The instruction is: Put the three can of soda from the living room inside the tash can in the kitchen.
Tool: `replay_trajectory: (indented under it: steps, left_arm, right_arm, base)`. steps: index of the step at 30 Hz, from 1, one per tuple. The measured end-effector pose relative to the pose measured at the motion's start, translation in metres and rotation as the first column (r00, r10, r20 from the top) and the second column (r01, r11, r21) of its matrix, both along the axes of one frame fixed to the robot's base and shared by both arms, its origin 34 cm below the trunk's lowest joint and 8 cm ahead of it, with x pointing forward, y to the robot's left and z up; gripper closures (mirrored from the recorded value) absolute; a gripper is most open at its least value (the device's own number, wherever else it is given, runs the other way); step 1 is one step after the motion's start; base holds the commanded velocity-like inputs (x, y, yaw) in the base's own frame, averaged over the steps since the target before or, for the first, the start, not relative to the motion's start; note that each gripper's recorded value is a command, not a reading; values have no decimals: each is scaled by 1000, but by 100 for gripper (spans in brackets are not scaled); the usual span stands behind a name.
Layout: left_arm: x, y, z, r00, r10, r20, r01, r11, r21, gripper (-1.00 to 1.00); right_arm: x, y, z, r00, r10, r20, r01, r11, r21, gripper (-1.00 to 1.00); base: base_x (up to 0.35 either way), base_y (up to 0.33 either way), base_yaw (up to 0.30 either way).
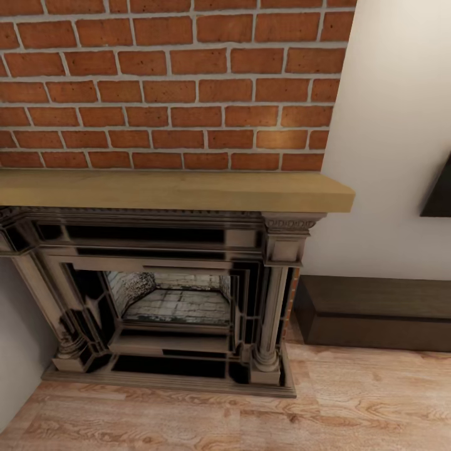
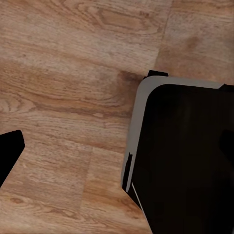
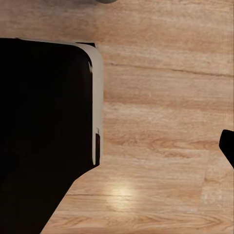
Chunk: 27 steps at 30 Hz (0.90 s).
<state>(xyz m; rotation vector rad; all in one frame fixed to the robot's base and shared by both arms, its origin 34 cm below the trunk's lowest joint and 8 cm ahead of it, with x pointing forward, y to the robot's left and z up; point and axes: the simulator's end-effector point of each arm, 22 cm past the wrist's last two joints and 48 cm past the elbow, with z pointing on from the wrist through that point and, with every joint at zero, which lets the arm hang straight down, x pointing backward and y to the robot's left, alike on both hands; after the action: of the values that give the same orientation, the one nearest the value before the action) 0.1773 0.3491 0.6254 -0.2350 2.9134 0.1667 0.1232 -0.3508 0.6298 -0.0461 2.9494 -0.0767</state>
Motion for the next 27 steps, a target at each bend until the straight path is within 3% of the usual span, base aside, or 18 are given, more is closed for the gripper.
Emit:
replay_trajectory:
  steps: [8,27]
  left_arm:
    - [0,0,0,1000,0,0,0,1000,0,-100]
    - [0,0,0,1000,1,0,-1,1000,0,-100]
  right_arm:
    - [0,11,-1,1000,-2,0,2,1000,14,-100]
    - [0,14,-2,1000,-4,0,4,1000,18,-100]
  base:
    - [0,0,0]
    - [0,0,0]
